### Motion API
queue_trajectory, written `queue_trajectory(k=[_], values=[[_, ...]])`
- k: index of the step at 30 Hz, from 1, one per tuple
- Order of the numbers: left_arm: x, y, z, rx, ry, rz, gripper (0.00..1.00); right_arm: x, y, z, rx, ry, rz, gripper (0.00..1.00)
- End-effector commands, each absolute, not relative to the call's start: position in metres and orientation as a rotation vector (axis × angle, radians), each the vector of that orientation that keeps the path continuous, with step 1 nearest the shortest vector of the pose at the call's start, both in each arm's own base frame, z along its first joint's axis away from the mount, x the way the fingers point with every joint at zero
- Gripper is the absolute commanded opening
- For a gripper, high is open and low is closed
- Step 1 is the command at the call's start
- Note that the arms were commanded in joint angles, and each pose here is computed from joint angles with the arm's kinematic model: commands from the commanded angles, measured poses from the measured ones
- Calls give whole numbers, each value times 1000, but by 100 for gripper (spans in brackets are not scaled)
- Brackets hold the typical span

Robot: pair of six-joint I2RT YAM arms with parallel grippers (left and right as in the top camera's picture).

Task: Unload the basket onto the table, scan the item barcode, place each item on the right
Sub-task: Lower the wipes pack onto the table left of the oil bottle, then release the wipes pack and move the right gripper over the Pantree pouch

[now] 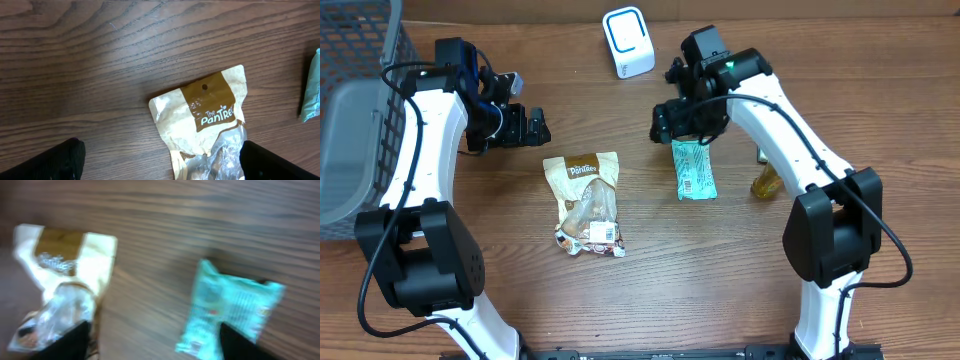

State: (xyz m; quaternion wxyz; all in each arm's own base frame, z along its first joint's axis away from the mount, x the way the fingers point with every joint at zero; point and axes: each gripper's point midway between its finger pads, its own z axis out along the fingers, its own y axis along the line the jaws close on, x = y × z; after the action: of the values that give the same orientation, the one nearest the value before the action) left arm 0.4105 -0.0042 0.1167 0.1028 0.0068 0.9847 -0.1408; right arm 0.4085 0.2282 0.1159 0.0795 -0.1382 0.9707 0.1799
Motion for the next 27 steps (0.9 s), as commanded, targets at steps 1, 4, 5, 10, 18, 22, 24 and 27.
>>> queue_trajectory(k=[1, 4, 5, 10, 18, 22, 24, 27], values=[[412, -4, 123, -6, 2891, -413, 100, 396, 250, 120, -357, 2927, 616, 34], [412, -4, 123, -6, 2891, -413, 100, 393, 256, 114, -295, 2943, 561, 15], [412, -4, 123, -6, 2891, -413, 100, 391, 259, 111, -274, 2946, 529, 12], [412, -4, 123, -5, 2891, -413, 100, 382, 267, 84, -178, 2957, 393, 8], [412, -4, 123, -6, 2891, -413, 100, 368, 265, 30, -182, 2915, 204, 8], [412, -4, 123, -6, 2891, -413, 100, 377, 244, 21, -116, 2875, 67, 8], [412, -4, 123, -6, 2891, -413, 100, 380, 237, 20, -101, 2871, 39, 8], [412, -4, 123, -6, 2891, -413, 100, 380, 224, 18, -72, 2894, 11, 8]])
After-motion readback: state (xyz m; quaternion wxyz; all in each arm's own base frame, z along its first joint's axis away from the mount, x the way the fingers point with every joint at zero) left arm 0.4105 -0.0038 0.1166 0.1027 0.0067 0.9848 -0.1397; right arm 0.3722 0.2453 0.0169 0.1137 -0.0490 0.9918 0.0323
